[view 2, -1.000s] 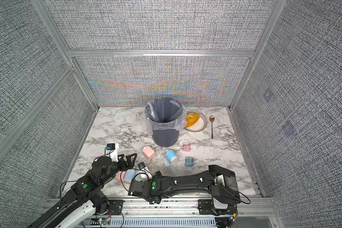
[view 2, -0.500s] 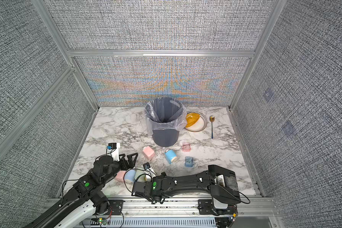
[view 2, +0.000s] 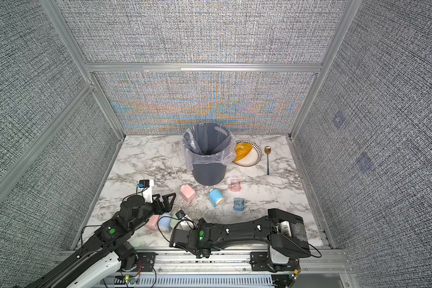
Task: Take out the pencil sharpener tray and clean the shavings
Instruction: Pick up the pencil sharpener from the center of the board.
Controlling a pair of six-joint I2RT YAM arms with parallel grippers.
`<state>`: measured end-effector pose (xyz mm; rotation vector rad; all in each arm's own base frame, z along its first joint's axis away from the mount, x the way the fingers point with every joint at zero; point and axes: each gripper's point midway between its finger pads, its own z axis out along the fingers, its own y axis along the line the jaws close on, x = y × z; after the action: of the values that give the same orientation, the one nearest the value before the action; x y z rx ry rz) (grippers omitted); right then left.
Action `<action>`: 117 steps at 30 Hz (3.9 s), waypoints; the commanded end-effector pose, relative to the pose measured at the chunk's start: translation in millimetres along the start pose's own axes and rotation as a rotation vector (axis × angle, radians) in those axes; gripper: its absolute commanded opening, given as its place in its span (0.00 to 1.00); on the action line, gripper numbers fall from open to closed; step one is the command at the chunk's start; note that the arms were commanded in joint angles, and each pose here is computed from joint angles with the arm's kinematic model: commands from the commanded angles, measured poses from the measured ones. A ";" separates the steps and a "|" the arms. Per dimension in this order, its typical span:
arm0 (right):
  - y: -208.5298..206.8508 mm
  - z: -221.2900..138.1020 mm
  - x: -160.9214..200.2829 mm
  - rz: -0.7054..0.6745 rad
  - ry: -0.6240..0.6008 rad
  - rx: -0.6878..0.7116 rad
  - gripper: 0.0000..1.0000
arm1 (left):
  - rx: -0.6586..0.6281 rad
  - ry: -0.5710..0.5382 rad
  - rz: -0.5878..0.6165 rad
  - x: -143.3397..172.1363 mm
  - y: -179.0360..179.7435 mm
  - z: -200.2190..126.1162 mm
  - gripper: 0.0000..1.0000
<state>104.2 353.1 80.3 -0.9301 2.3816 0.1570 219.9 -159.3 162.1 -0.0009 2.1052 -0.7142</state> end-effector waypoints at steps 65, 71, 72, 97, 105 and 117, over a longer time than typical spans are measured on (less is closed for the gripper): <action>-111.2 -143.1 -76.6 0.108 -0.358 -0.459 0.33 | 0.906 0.117 0.258 12.0 -152.1 -25.8 1.00; -116.9 -158.7 -84.6 0.086 -0.367 -0.487 0.33 | 0.966 0.139 0.255 4.6 -151.9 -26.2 1.00; -115.6 -162.3 -86.5 0.078 -0.374 -0.506 0.33 | 0.989 0.151 0.254 4.0 -154.0 -27.6 1.00; -81.6 -197.6 -107.2 -0.043 -0.363 -0.872 0.33 | 1.278 0.258 0.318 12.5 -181.5 -61.2 0.97; -80.4 -194.4 -110.1 -0.064 -0.342 -0.876 0.33 | 1.291 0.276 0.320 14.7 -184.7 -62.2 0.81; -80.6 -188.0 -109.5 -0.092 -0.327 -0.865 0.33 | 1.292 0.273 0.326 14.2 -186.1 -65.8 0.44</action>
<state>134.4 298.6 300.8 -1.2280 1.9647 1.2675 113.5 -285.6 268.0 1.1530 1.4640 -1.7849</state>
